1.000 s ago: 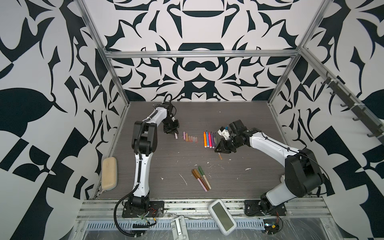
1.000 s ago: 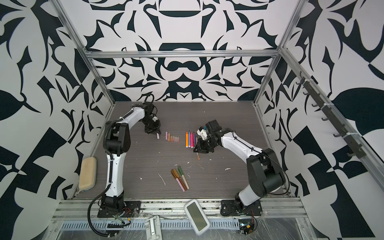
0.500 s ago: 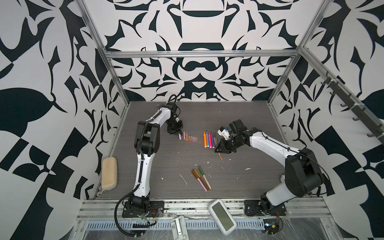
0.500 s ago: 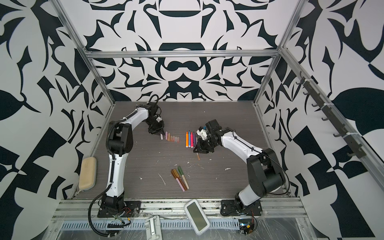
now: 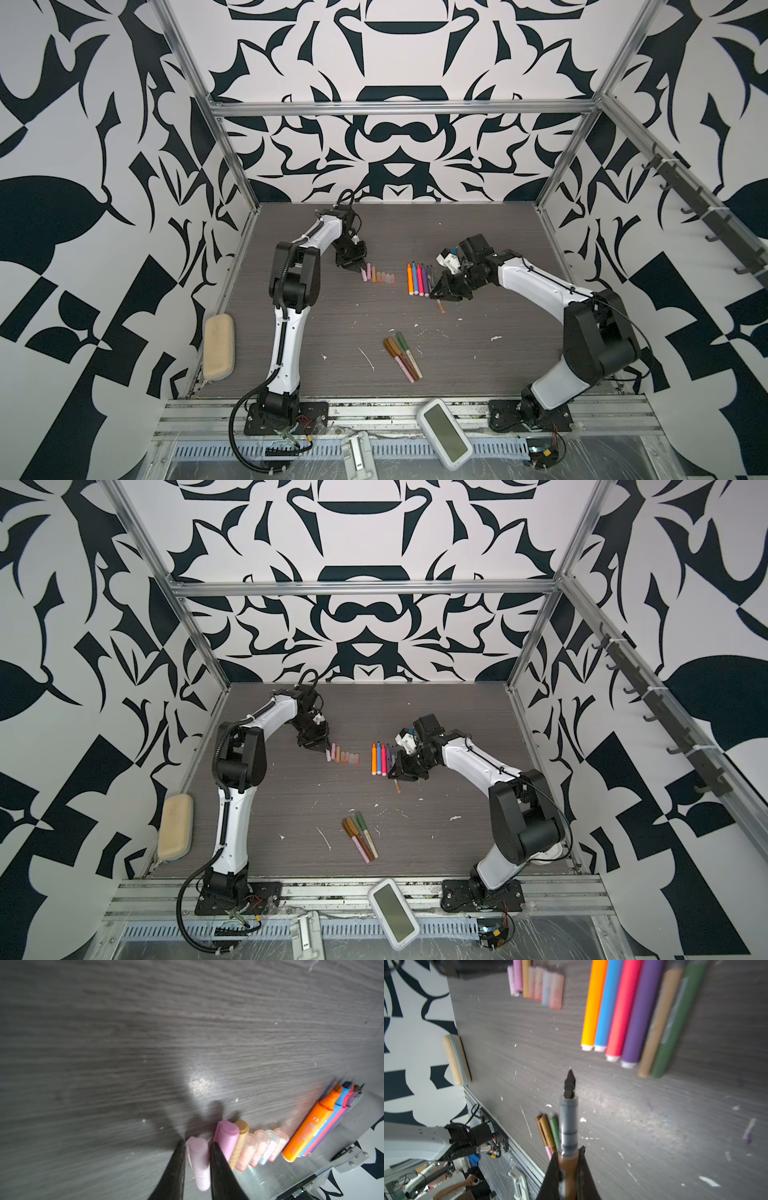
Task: Open the pen caps
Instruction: 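Carry the pink cap to the caps while the right gripper moves the pen, then open the right gripper to release the brown pen beside the markers, then move the right gripper to the green-capped cream pen in the pile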
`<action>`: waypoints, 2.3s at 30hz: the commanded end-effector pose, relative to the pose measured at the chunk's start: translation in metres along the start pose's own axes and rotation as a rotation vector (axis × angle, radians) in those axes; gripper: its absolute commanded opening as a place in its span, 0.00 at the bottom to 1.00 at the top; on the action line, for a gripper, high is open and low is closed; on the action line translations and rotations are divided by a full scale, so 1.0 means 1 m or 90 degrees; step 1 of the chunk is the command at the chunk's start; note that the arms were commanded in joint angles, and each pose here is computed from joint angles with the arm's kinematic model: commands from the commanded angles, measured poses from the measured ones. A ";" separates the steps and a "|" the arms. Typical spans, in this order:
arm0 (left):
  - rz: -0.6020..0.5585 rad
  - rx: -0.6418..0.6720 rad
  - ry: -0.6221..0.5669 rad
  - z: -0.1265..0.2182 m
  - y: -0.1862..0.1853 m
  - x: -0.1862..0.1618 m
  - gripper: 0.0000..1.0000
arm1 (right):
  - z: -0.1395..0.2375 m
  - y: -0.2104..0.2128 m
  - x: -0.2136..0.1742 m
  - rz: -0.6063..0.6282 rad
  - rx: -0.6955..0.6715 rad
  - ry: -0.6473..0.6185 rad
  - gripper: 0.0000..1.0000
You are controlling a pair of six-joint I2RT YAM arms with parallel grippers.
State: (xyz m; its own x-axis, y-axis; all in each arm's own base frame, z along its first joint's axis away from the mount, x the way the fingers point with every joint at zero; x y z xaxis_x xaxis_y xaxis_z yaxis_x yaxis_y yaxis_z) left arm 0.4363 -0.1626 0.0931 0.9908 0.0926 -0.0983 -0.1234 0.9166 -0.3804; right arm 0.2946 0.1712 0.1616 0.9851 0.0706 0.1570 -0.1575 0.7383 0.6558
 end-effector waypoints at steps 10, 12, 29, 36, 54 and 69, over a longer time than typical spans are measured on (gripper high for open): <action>0.044 -0.098 -0.010 0.021 -0.012 -0.001 0.24 | 0.006 -0.051 0.071 -0.027 -0.097 -0.066 0.00; 0.058 -0.118 -0.023 0.027 -0.012 0.000 0.24 | -0.002 -0.057 0.075 -0.032 -0.104 -0.061 0.00; 0.107 -0.192 -0.073 0.063 -0.006 0.005 0.23 | -0.037 -0.079 0.084 -0.072 -0.067 -0.064 0.21; 0.111 -0.193 -0.068 0.061 -0.001 0.003 0.23 | -0.038 -0.078 0.083 -0.073 -0.057 -0.069 0.32; 0.165 -0.248 -0.103 0.066 0.013 -0.002 0.21 | -0.007 -0.047 0.024 0.010 -0.103 -0.084 0.31; 0.189 -0.255 -0.109 0.066 0.024 -0.014 0.21 | -0.067 0.051 -0.129 0.305 -0.225 0.074 0.30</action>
State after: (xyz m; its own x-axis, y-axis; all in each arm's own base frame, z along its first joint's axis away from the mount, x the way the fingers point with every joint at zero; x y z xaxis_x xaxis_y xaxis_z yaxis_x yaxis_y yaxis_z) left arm 0.4276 -0.1169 0.1312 0.8980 0.4192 -0.1338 -0.3953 0.6348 -0.6639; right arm 0.1699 0.2489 0.1294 0.8111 0.5071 0.2916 -0.5827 0.7436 0.3279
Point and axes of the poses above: each gripper's point midway between its finger pads, its own z axis back along the fingers, its own y axis along the line the jaws close on, x = y × z, the point moved 7 cm from there along z, back along the fingers, and after that the axes turned 3 degrees about z, right-handed, at the moved point
